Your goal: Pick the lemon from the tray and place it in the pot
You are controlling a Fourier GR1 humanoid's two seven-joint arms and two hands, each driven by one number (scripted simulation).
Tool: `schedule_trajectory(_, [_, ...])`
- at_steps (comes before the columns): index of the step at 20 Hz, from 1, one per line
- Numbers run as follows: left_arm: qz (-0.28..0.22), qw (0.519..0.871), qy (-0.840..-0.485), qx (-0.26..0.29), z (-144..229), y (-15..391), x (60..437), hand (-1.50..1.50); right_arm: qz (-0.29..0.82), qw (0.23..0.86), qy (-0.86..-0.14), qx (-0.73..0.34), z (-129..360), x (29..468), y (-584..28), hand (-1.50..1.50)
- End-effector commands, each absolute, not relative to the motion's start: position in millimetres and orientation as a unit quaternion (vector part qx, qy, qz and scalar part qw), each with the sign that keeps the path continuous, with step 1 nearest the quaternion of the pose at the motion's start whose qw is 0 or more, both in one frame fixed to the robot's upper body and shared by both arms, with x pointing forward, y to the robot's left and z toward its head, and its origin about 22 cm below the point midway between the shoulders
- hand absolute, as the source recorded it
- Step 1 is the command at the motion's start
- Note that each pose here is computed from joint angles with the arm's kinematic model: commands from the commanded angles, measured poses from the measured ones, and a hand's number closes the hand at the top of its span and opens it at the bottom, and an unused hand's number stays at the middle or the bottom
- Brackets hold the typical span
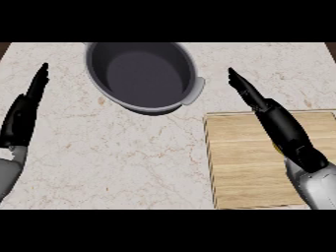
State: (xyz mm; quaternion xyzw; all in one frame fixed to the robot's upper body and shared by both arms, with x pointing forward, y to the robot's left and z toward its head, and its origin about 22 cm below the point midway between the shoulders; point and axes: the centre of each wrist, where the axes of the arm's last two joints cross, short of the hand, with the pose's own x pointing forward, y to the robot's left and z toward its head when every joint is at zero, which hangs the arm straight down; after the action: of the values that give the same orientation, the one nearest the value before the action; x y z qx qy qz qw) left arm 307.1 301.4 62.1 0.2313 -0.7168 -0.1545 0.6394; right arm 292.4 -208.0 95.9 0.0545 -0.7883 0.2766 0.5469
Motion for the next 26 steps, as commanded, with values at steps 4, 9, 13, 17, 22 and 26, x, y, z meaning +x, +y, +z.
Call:
schedule_trajectory(4, [-0.081, 0.689, -0.712, 0.103, 51, 258, 303, 0.0, 0.317, 0.523, -0.718, 0.333, 76, 280, -197, -1.5])
schedule_trajectory(9, [-0.022, 0.733, -0.679, 0.027, 33, 241, 288, 0.0, 0.317, 0.433, -0.825, 0.178, 94, 295, -283, -1.5])
schedule_trajectory(13, [-0.011, 0.732, -0.681, 0.018, 45, 237, 288, 0.0, 0.279, 0.331, -0.867, 0.247, 102, 293, -337, -1.5])
schedule_trajectory(17, [-0.009, 0.733, -0.68, 0.008, 51, 239, 285, 0.0, 0.337, 0.321, -0.86, 0.209, 136, 288, -408, -1.5])
schedule_trajectory(22, [-0.005, 0.732, -0.681, -0.008, 55, 221, 284, 0.0, 0.436, 0.321, -0.833, 0.108, 182, 282, -447, -1.5])
schedule_trajectory(26, [-0.009, 0.738, -0.674, -0.006, 55, 224, 276, 0.0, 0.509, 0.325, -0.794, 0.072, 196, 272, -460, -1.5])
